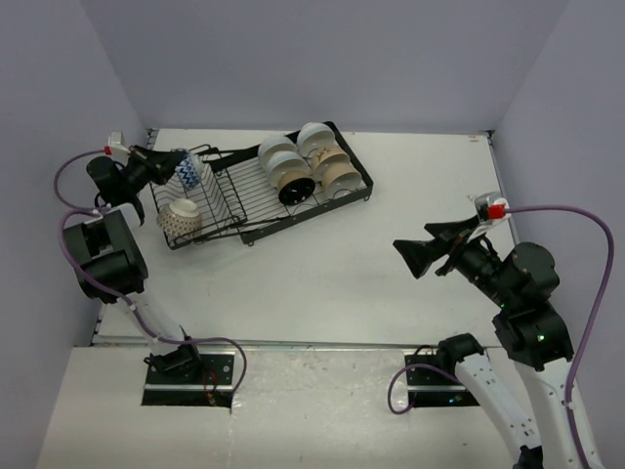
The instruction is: Unload the bowls from the dish rack
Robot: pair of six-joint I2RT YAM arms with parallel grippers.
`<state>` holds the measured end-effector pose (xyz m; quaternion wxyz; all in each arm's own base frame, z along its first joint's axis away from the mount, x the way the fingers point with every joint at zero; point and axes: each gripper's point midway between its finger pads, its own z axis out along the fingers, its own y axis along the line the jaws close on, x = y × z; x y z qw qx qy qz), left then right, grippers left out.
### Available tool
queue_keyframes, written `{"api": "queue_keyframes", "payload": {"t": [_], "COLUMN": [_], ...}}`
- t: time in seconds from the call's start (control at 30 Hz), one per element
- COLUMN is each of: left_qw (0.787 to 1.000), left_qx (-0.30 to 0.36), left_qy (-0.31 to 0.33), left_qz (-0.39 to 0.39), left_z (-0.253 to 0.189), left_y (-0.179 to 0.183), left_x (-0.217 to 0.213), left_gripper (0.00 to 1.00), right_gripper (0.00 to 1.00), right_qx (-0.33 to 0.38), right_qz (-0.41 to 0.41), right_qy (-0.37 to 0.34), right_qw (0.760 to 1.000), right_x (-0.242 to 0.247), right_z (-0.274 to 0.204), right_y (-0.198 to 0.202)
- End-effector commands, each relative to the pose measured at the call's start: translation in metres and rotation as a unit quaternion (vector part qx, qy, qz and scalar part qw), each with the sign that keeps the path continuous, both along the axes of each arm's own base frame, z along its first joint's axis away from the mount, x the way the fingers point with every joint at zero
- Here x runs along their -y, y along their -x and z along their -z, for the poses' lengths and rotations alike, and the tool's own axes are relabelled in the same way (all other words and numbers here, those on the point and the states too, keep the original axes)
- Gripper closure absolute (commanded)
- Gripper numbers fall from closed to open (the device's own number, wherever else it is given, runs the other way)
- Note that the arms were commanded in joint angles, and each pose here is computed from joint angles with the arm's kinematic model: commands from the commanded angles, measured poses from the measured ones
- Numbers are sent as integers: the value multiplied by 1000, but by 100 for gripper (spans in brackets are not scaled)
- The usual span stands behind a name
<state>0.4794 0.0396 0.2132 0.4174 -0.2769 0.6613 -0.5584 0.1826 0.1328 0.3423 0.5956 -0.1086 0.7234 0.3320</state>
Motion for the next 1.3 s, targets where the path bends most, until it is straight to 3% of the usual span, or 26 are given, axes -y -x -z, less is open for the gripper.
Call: {"api": "queue_keyframes", "payload": {"t": [0.0, 0.1, 0.13, 0.2, 0.23, 0.27, 0.3, 0.33, 0.37, 0.4, 0.47, 0.5, 0.57, 0.6, 0.77, 1.0, 1.07, 1.1, 1.27], "left_qw": [984, 970, 958, 947, 948, 918, 904, 884, 869, 854, 819, 801, 755, 727, 660, 627, 631, 644, 649], "left_qx": [155, 203, 237, 215, 173, 181, 158, 154, 123, 132, 88, 91, 59, 51, 42, -6, -11, -11, -12], "left_qy": [-75, -128, -154, -237, -261, -351, -396, -437, -479, -500, -564, -584, -646, -673, -728, -747, -742, -732, -739], "left_qz": [33, 44, 54, 33, 62, 51, 13, 62, 24, 65, 58, 94, 94, 127, 181, 221, 227, 223, 181], "left_z": [-110, -151, -186, -187, -196, -191, -194, -186, -178, -166, -136, -117, -88, -64, -5, 83, 101, 112, 128], "left_y": [3, 3, 5, -7, 3, -1, -5, 17, 16, 38, 55, 76, 97, 125, 191, 234, 239, 240, 242], "left_x": [20, 41, 60, 76, 119, 160, 141, 200, 204, 258, 275, 315, 326, 349, 370, 361, 360, 361, 361], "left_gripper": [100, 100, 100, 100, 100, 100, 100, 100, 100, 100, 100, 100, 100, 100, 100, 100, 100, 100, 100], "right_gripper": [1, 1, 1, 1, 1, 1, 1, 1, 1, 1, 1, 1, 1, 1, 1, 1, 1, 1, 1], "right_qx": [13, 12, 10, 8, 10, 12, 16, 18, 19, 20, 13, 16, 20, 21, 6, 8, 8, 9, 9], "right_qz": [3, 4, 6, 20, 33, 64, 85, 112, 164, 187, 241, 289, 323, 340, 349, 320, 311, 307, 291], "right_qy": [3, 3, 4, -1, -4, -8, -13, -17, -20, -24, -20, -22, -26, -26, -6, 14, 16, 14, 16], "right_qw": [1000, 1000, 1000, 1000, 999, 998, 996, 993, 986, 982, 970, 957, 946, 940, 937, 947, 950, 952, 956], "right_x": [0, 0, 0, 3, 7, 16, 23, 32, 49, 57, 78, 96, 110, 117, 120, 110, 107, 105, 99], "right_z": [-4, -4, -2, -4, -5, -6, -9, -11, -13, -16, -14, -18, -19, -18, -13, -12, -11, -11, -10], "right_y": [-7, -8, -9, -11, -11, -16, -17, -17, -22, -21, -19, -19, -15, -14, -15, -19, -20, -21, -23]}}
